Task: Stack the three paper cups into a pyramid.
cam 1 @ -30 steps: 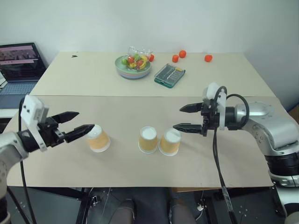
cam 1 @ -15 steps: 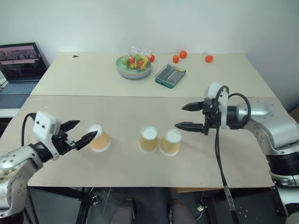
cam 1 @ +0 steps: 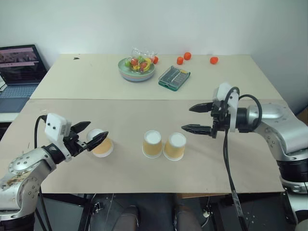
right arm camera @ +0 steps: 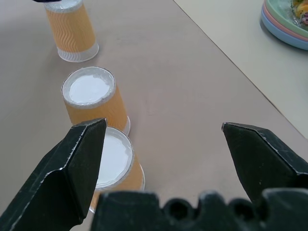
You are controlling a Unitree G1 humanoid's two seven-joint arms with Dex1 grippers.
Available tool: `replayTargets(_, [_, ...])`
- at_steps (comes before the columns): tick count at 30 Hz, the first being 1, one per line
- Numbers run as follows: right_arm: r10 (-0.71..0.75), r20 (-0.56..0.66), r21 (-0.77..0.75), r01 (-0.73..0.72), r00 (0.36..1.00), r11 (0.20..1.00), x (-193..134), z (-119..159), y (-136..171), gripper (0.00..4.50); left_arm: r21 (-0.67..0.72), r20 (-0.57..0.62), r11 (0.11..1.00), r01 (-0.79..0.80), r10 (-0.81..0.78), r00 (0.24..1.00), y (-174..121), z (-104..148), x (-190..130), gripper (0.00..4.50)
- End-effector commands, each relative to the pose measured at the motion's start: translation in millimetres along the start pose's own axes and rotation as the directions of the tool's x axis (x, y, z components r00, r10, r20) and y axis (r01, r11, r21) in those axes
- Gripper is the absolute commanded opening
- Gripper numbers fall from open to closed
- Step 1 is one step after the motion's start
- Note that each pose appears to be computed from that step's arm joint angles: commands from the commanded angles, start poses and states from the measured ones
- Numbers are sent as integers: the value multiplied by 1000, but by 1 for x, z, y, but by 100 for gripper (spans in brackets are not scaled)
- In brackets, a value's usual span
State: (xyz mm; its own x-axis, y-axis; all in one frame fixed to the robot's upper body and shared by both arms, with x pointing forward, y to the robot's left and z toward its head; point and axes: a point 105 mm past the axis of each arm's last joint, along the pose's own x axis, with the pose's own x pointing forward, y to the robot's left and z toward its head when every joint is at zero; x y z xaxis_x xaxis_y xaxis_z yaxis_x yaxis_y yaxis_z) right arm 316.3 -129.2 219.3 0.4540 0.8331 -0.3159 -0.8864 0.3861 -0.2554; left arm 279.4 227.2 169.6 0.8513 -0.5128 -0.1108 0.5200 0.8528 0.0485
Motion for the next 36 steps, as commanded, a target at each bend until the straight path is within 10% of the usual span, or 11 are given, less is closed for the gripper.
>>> replayTargets(1, [-34, 26, -39, 35, 999, 999, -9, 12, -1, 448, 42, 14, 999, 8, -8, 1000, -3, 2, 3, 450])
replayTargets(12, [-54, 29, -42, 56, 998, 998, -14, 17, 1, 448, 34, -26, 999, -4, 5, 1000, 2, -22, 5, 450])
replayTargets(18, [-34, 25, -7, 34, 999, 999, -21, 17, 7, 450, 39, -14, 999, -15, 15, 1000, 5, -22, 8, 269])
replayTargets(24, [15, -9, 27, -15, 1000, 1000, -34, 9, 18, 450, 63, -3, 998, -5, 5, 1000, 7, -13, 14, 255])
replayTargets(29, [54, -20, 48, -53, 998, 997, -46, 7, 27, 450, 79, 33, 996, 31, -34, 999, 8, 16, 28, 255])
replayTargets(36, [81, -48, 84, -77, 996, 994, -62, 2, 42, 450, 68, 139, 950, 303, -310, 941, -33, 120, 64, 255])
